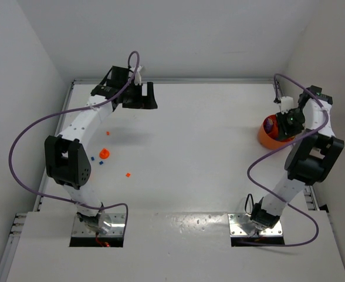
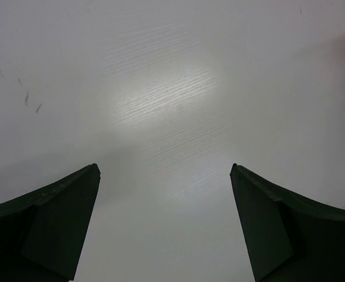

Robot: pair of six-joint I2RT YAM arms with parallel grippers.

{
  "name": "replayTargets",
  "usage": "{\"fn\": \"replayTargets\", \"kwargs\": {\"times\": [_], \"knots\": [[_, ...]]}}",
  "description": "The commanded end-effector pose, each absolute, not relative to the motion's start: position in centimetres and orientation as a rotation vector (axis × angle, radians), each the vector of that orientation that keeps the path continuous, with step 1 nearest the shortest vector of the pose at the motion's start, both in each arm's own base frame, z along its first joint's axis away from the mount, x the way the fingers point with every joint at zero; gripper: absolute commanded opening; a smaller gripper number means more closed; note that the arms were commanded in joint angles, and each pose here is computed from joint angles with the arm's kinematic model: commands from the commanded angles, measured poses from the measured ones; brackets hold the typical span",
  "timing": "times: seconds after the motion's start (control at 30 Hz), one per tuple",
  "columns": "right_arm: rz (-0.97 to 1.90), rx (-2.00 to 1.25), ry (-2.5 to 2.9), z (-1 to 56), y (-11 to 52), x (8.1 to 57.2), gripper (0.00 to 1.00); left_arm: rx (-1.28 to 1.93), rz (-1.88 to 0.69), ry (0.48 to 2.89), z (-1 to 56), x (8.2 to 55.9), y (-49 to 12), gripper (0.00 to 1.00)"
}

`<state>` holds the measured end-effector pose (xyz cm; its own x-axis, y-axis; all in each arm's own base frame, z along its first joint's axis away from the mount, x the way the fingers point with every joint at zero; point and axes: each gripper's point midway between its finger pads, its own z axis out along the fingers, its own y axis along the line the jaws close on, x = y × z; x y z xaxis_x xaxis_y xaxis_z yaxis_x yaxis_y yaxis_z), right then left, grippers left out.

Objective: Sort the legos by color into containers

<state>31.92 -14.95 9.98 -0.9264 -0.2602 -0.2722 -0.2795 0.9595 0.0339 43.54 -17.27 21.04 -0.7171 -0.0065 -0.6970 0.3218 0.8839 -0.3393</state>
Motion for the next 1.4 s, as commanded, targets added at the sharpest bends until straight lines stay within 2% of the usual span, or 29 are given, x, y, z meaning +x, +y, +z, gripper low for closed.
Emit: {"fn": "replayTargets", "kwargs": {"times": [0.0, 0.07, 0.23, 0.4, 0.47, 0.67, 0.77, 0.87, 1.0, 1.07, 1.2, 1.37], "knots": [[0.063, -0.367, 2.827, 10.2, -15.9, 33.0, 0.31, 0.218, -0.556, 2.269, 22.5, 44.4, -17.3, 1.00], [0.063, -0.367, 2.827, 10.2, -15.9, 33.0, 0.34, 0.218, -0.555, 2.269, 22.5, 44.4, -17.3, 1.00], [0.100, -0.373, 2.776, 11.9, -15.3, 33.8, 0.34, 0.213, -0.536, 2.263, 22.8, 44.0, -16.5, 1.00], [0.233, -0.422, 2.627, 16.2, -10.9, 34.4, 0.33, 0.236, -0.425, 2.304, 22.2, 42.4, -11.4, 1.00], [0.317, -0.439, 2.601, 16.5, -8.1, 34.5, 0.33, 0.198, -0.337, 2.377, 21.1, 42.2, -7.7, 0.92], [0.471, -0.521, 2.581, 15.7, -1.0, 34.4, 0.33, 0.174, -0.234, 2.617, 17.7, 37.5, 2.7, 0.66], [0.495, -0.558, 2.568, 15.0, 1.5, 34.6, 0.33, 0.359, -0.250, 2.660, 17.2, 34.5, 5.0, 0.62], [0.508, -0.565, 2.566, 14.5, 2.5, 34.8, 0.33, 0.537, -0.154, 2.669, 16.5, 31.7, 6.5, 0.62], [0.565, -0.574, 2.549, 13.7, 4.2, 34.8, 0.32, 0.658, -0.013, 2.703, 13.3, 28.7, 8.2, 0.67], [0.575, -0.557, 2.564, 13.1, 4.3, 34.5, 0.32, 0.655, 0.024, 2.708, 12.2, 28.8, 8.7, 0.67], [0.581, -0.546, 2.563, 13.2, 4.8, 34.0, 0.32, 0.454, 0.031, 2.855, 8.8, 27.9, 9.3, 0.51], [0.572, -0.532, 2.575, 12.8, 4.6, 33.7, 0.31, 0.186, 0.026, 2.901, 6.2, 27.5, 8.6, 0.48]]}}
